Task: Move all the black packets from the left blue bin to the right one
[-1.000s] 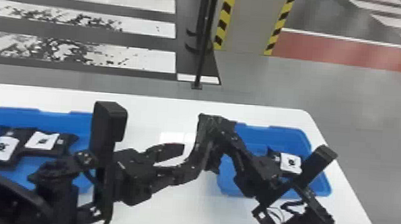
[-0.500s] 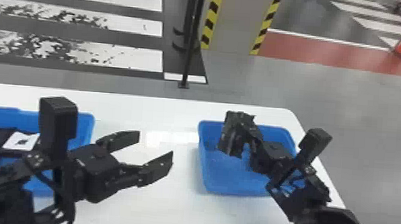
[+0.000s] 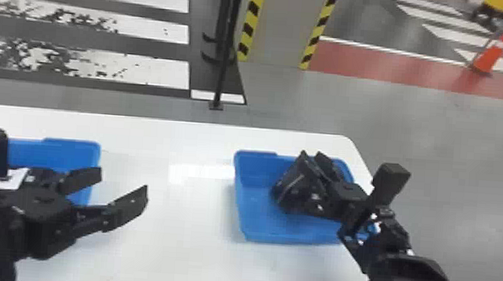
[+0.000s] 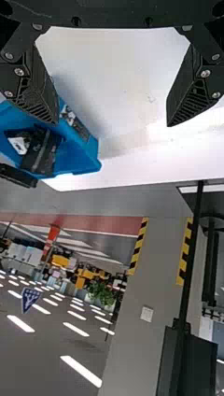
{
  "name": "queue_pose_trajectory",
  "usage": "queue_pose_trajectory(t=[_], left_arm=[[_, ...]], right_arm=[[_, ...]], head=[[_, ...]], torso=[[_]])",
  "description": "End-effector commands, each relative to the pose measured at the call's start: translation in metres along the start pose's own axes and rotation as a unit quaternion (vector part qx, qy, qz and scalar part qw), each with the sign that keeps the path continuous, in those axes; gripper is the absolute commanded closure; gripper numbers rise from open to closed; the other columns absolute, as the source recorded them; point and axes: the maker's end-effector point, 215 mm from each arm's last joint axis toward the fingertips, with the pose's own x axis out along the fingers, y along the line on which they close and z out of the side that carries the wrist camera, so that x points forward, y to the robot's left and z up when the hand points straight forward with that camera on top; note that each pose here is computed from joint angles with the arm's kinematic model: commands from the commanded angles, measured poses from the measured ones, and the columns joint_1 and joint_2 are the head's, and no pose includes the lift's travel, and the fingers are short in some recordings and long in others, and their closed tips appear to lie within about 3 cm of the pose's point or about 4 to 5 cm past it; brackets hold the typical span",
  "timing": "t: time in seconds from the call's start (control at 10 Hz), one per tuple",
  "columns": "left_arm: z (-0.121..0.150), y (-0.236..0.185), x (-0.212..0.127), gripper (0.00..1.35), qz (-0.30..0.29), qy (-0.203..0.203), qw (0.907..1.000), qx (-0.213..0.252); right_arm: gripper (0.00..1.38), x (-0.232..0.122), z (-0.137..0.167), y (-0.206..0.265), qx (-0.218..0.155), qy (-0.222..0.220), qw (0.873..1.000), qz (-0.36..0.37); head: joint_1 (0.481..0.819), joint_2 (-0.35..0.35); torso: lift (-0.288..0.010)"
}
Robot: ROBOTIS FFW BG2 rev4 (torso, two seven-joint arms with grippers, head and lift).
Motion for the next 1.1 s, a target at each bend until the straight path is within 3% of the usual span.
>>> queue_pose_trajectory(t=[0.0,0.2,0.4,0.6,1.0], left_arm=[[-0.002,0.032,-0.011,0.21,0.039,0.011,0.9992,0.004],[-0.001,0.086,-0.031,0.21,0.107,0.028,0.9937,0.016],[-0.008,0.135,-0.048,0.21,0.167,0.057,0.9842,0.017],[-0.015,0.176,-0.047,0.21,0.204,0.083,0.9752,0.018],[-0.045,0.229,-0.036,0.20,0.253,0.148,0.9560,0.004]], right_arm=[[0.11,-0.023,0.009,0.019,-0.008,-0.018,1.000,0.001],[0.11,-0.057,0.031,0.052,-0.034,-0.057,0.998,0.002],[0.11,-0.081,0.038,0.104,-0.035,-0.076,0.996,0.034],[0.11,-0.110,0.044,0.118,-0.036,-0.080,0.996,0.035],[0.12,-0.118,0.034,0.137,-0.016,-0.071,0.996,0.048]], head=[[0.695,-0.240],[0.695,-0.177],[0.695,-0.096],[0.695,0.017],[0.695,0.098]], torso=[[-0.140],[-0.140],[-0.140],[-0.140],[-0.140]])
